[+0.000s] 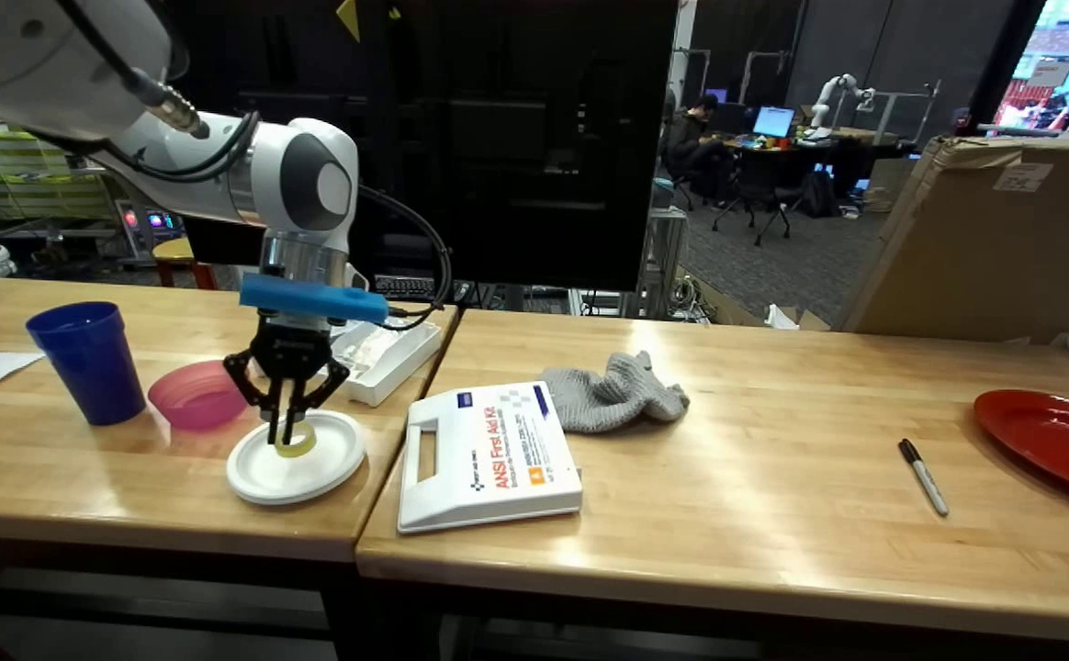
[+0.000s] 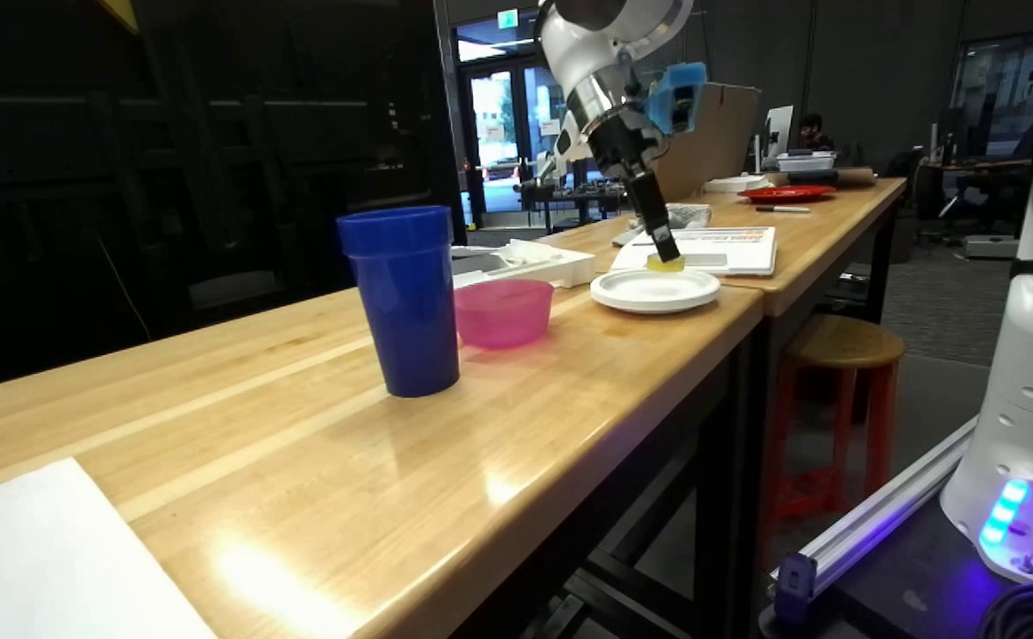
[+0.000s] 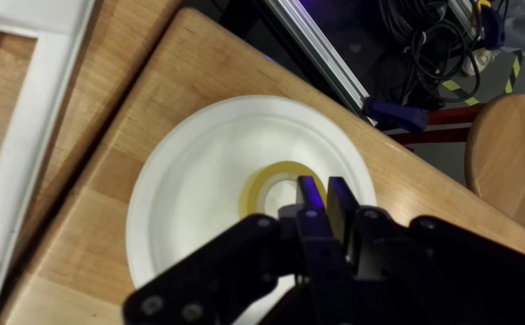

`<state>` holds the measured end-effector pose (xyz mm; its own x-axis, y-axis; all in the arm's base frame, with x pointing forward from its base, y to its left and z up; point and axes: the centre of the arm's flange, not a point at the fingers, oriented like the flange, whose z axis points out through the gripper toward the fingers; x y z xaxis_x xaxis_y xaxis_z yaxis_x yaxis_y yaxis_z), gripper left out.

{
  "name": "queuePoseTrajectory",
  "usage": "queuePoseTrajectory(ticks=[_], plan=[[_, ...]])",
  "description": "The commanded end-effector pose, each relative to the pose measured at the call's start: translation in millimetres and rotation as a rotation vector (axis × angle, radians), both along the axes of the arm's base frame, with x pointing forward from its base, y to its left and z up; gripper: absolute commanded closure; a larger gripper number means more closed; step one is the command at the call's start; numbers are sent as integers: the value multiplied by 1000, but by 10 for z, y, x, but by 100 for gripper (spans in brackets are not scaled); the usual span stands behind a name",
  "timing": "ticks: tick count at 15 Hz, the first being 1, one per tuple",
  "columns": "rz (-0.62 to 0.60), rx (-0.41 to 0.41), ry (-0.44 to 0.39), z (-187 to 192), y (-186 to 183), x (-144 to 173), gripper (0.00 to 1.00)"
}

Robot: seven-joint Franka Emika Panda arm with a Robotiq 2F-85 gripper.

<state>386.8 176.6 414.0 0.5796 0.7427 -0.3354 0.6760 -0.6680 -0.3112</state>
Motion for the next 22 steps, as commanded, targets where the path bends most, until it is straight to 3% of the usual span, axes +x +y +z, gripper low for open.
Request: queuePoseTrajectory(ticks=[1,9,16,22], plan=[[13,55,-36,280,-36,-105,97],[2,230,-142,579,-394,-135,97],[-23,386,-182,698,-764,-166,97],[-132,182,-327,794,-962,-182,97]])
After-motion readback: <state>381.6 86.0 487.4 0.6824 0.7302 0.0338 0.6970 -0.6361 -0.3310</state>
